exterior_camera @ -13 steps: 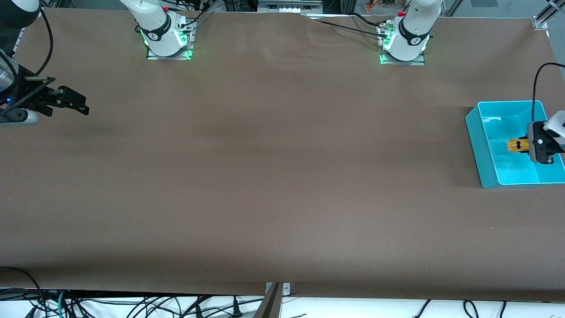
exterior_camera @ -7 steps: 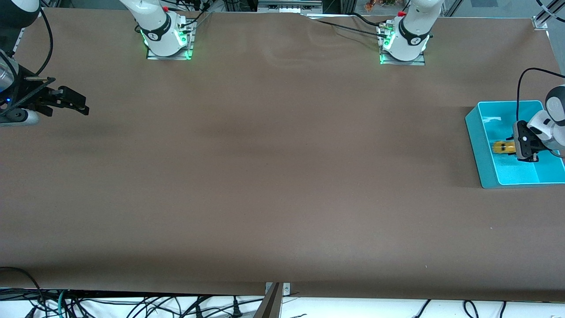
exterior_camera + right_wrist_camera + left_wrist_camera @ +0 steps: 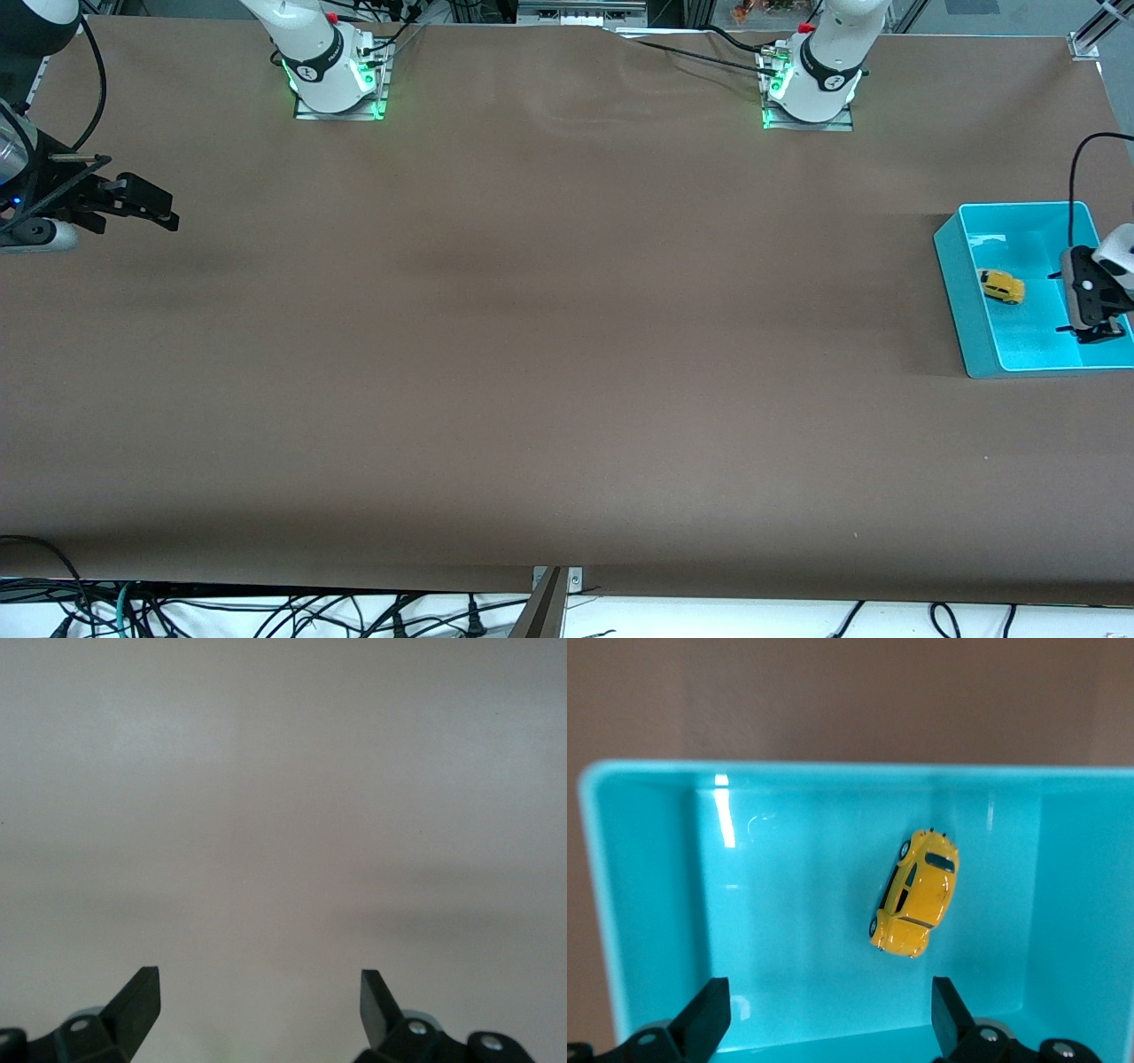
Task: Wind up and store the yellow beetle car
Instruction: 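Open the left gripper to drop the car into the tray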
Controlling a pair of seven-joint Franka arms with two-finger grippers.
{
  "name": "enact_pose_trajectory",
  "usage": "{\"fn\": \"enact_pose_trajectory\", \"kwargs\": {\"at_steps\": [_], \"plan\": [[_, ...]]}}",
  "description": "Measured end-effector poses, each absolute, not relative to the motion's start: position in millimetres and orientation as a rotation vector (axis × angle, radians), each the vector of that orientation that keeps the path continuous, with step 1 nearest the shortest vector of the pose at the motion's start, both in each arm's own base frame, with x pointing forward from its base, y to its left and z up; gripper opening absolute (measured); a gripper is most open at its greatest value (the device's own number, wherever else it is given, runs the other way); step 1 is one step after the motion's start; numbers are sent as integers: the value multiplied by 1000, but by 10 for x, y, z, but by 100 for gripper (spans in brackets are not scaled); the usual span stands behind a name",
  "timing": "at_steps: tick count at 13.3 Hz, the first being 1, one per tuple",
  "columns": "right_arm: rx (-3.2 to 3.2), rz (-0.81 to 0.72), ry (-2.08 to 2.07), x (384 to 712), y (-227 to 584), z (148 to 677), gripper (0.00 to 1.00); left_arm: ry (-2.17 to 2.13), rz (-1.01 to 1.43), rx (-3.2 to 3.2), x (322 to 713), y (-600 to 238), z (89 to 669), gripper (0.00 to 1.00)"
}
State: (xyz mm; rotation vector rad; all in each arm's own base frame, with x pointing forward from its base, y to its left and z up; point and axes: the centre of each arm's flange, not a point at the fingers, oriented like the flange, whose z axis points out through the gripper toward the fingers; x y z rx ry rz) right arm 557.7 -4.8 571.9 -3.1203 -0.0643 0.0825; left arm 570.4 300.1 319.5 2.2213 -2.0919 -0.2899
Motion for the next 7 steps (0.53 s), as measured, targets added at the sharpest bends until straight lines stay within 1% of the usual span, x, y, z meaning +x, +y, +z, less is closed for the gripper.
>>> {"fn": "enact_pose_trajectory", "kwargs": {"at_steps": [3, 7], "plan": [[-3120, 83, -64, 5577, -48, 5718, 100, -1962, -340, 2295, 5992, 2523, 3940, 100], [-3120, 83, -64, 5577, -48, 5718, 100, -1713, -346, 2451, 6164, 1855, 4549, 100]]}}
